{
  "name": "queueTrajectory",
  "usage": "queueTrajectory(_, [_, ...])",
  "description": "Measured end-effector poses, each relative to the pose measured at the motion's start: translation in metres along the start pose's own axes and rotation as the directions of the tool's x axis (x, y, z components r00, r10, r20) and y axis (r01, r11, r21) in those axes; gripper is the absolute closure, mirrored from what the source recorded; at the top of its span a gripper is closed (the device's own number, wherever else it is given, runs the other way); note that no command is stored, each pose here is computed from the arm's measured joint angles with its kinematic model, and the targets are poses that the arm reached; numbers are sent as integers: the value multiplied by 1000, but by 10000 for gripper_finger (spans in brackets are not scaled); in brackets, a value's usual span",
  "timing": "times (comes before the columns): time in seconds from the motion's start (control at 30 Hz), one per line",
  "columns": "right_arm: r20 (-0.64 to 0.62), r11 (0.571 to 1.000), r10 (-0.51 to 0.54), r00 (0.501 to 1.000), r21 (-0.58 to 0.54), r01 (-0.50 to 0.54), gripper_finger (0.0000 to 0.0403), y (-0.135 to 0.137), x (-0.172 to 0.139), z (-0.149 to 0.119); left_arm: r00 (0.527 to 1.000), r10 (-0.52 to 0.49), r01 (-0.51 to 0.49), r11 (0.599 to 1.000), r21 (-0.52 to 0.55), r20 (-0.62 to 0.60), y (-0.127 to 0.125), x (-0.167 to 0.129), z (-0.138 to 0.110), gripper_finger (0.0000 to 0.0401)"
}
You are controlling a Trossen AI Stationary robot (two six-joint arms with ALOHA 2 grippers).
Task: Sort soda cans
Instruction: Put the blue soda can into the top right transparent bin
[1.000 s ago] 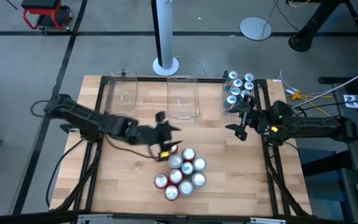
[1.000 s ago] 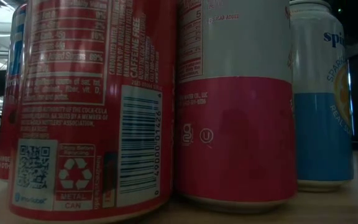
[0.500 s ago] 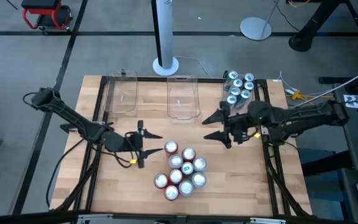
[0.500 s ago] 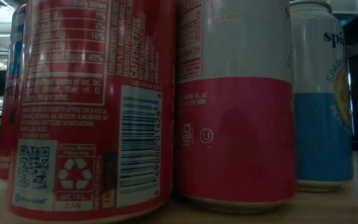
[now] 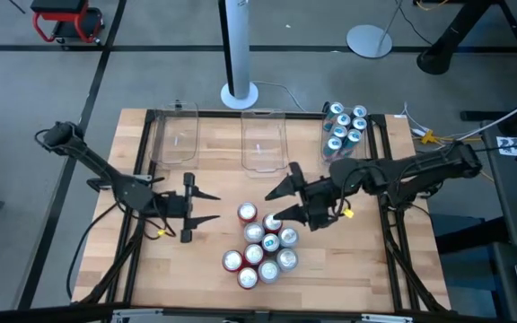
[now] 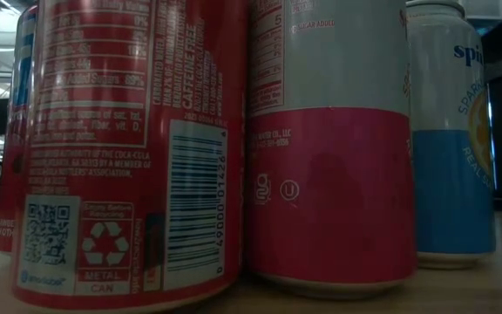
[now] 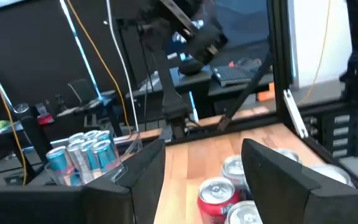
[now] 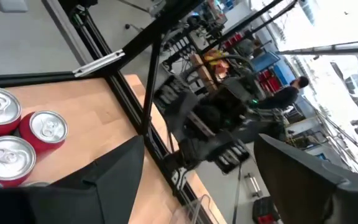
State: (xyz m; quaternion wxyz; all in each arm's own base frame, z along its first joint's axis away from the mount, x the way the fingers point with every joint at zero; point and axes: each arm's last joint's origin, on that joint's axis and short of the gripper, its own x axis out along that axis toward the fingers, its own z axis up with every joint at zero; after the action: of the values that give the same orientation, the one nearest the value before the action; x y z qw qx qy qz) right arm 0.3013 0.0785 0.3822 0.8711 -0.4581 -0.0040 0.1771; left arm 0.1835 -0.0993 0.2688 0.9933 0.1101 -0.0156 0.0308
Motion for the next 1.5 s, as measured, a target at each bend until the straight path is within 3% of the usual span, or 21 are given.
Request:
queueTrajectory(0.2, [-14, 1000, 29, 999, 0, -29, 85, 6, 14, 1, 999, -25, 25, 1000, -16, 22, 1, -12, 1, 199])
queueTrajectory(0.47, [-112, 995, 97, 989, 7, -97, 8, 21, 18, 1, 999, -36, 37, 999, -28, 30, 1, -15, 2, 199])
queueTrajectory(0.8, [-300, 960, 269, 915, 4, -281, 16, 54, 19, -3, 999, -43, 43, 999, -30, 7, 0, -15, -1, 199])
queueTrajectory(1.2, [-253, 980, 197, 947, 30, -196, 17, 52, 35, -3, 999, -44, 44, 999, -18, -11, 0, -15, -3, 199])
queueTrajectory(1.5, [-380, 912, 390, 839, 32, -409, 17, 48, 85, 1, 999, -43, 43, 999, -15, -13, 0, -14, -3, 199])
